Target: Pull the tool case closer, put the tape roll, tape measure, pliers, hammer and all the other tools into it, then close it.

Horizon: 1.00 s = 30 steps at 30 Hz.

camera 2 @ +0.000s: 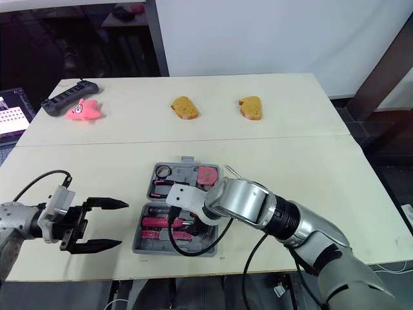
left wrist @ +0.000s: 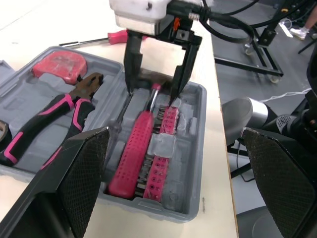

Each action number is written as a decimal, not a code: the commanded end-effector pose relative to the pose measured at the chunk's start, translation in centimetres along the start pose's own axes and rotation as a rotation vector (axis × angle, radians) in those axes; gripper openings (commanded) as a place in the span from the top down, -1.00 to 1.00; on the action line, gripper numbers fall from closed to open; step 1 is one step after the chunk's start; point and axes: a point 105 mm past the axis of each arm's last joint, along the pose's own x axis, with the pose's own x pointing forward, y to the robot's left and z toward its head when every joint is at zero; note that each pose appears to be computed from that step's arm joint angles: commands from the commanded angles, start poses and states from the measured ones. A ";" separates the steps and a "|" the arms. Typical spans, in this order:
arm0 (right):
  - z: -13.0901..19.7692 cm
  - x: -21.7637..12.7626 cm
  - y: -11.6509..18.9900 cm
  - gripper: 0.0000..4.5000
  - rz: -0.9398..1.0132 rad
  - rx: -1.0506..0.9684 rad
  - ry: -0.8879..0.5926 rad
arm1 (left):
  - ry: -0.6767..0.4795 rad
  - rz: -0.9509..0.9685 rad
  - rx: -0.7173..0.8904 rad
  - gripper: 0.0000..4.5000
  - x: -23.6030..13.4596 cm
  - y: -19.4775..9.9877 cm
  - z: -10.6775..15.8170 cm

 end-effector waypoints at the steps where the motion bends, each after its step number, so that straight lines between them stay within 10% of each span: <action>1: 1.7 -1.3 -0.4 -0.35 -0.022 -0.016 -0.082 | -0.015 0.005 0.029 -1.00 -0.2 0.0 0.8; 5: 2.7 -1.7 -0.3 -0.24 0.002 -0.005 -0.150 | -0.014 0.013 0.028 -1.00 -0.2 0.3 0.8; 12: 2.9 -0.6 0.9 0.96 0.070 0.005 -0.196 | -0.014 0.018 0.030 -1.00 -0.3 0.6 0.9; 30: 1.2 2.3 0.9 0.96 0.067 0.011 -0.208 | -0.008 0.028 0.025 -1.00 -0.3 0.5 0.9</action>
